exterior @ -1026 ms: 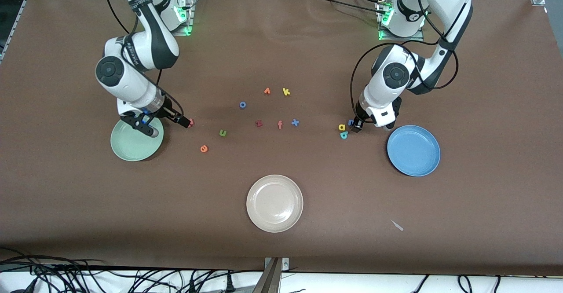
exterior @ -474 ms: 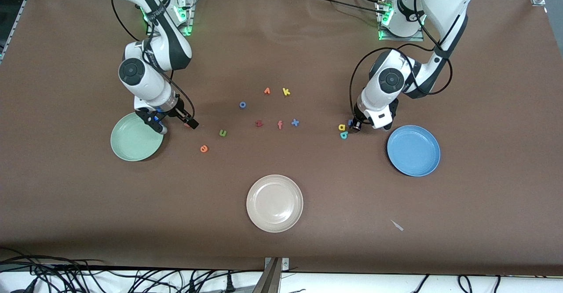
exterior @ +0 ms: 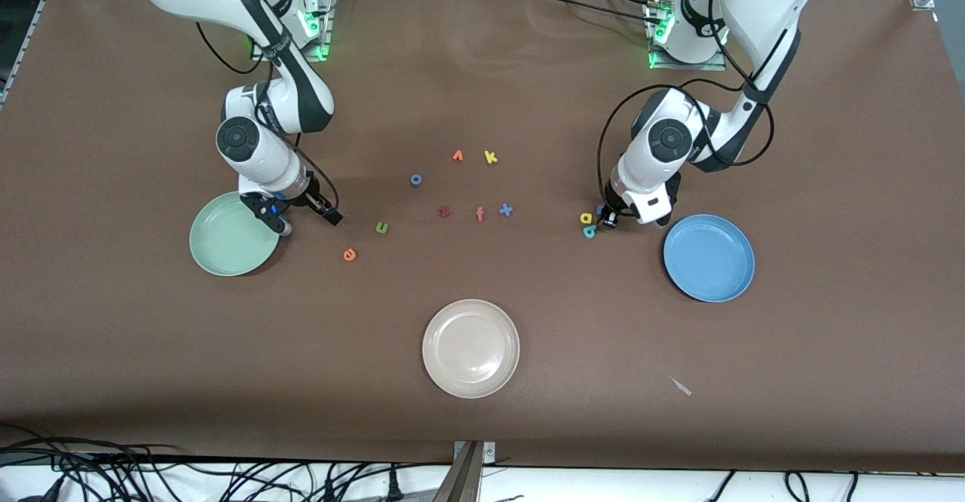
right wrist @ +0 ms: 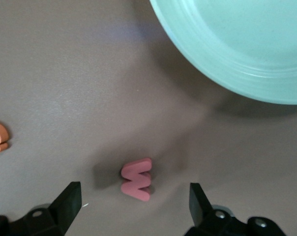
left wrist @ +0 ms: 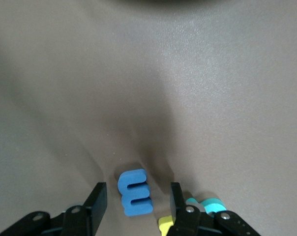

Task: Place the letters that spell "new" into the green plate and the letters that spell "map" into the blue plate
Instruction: 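Grasp the pink w and blue m with the right and left grippers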

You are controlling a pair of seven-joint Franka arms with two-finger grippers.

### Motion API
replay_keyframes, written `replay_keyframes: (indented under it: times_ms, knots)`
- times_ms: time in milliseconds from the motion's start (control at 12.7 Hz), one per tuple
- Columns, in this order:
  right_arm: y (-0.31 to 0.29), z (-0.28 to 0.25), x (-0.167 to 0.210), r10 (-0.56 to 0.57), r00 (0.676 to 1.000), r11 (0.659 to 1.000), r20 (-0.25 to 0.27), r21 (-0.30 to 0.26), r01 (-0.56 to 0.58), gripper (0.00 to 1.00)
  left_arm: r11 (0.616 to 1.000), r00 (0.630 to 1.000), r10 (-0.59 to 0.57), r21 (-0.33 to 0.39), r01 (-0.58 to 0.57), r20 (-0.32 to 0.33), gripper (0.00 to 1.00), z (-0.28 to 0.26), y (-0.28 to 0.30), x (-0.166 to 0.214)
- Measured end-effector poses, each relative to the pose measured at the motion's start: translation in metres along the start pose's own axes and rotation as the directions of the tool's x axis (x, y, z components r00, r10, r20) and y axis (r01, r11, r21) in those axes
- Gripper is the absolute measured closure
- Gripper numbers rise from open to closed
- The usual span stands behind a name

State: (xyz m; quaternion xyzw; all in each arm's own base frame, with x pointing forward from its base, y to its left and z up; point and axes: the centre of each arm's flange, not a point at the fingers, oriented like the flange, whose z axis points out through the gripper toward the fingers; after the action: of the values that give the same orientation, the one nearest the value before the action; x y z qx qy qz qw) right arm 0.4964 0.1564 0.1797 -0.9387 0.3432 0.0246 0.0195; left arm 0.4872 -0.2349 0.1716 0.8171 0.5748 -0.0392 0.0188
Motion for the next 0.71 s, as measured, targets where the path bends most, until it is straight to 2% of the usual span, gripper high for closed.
replay_keyframes:
  times_ms: [79,158,237,316,395,474,553,632,711]
  knots:
    - [-0.0001,0.0001,0.0001,0.001,1.000,1.000,0.000,0.000,-0.001,0.11,1.000,1.000,0.001,0.002,-0.001,-0.003,0.43,0.0026,0.0008,-0.0002]
    - [-0.0001,0.0002,0.0001,0.001,1.000,1.000,0.000,0.000,-0.001,0.11,1.000,1.000,-0.001,0.000,0.001,-0.002,0.44,0.0027,0.0021,0.0000]
    - [0.0000,0.0003,0.0001,0.001,1.000,1.000,0.000,0.000,-0.001,0.20,1.000,1.000,-0.002,0.000,0.002,-0.002,0.44,0.0026,0.0023,0.0001]
    - [0.0001,0.0004,0.0002,0.003,1.000,1.000,0.000,0.000,-0.003,0.27,1.000,1.000,-0.002,-0.003,0.002,-0.002,0.49,0.0016,0.0033,0.0000]
    - [0.0001,0.0005,0.0004,0.003,1.000,1.000,0.000,0.000,-0.003,0.29,1.000,1.000,-0.002,-0.004,0.002,-0.002,0.50,0.0013,0.0039,0.0001]
    - [0.0003,0.0008,0.0007,0.004,1.000,1.000,0.000,-0.001,-0.004,0.34,1.000,1.000,-0.002,-0.008,0.002,-0.002,0.56,0.0002,0.0050,0.0001]
    - [0.0005,0.0010,0.0011,0.005,1.000,1.000,0.001,-0.001,-0.005,0.34,1.000,1.000,-0.001,-0.011,0.001,-0.002,0.68,-0.0008,0.0064,0.0001]
    - [0.0008,0.0011,0.0015,0.006,1.000,1.000,0.001,-0.001,-0.006,0.41,1.000,1.000,0.010,-0.012,-0.010,-0.008,0.73,-0.0009,0.0064,-0.0002]
    - [0.0011,0.0014,0.0020,0.007,1.000,1.000,0.001,-0.001,-0.007,0.41,0.999,0.999,0.032,-0.014,-0.033,-0.021,0.73,-0.0011,0.0065,-0.0009]
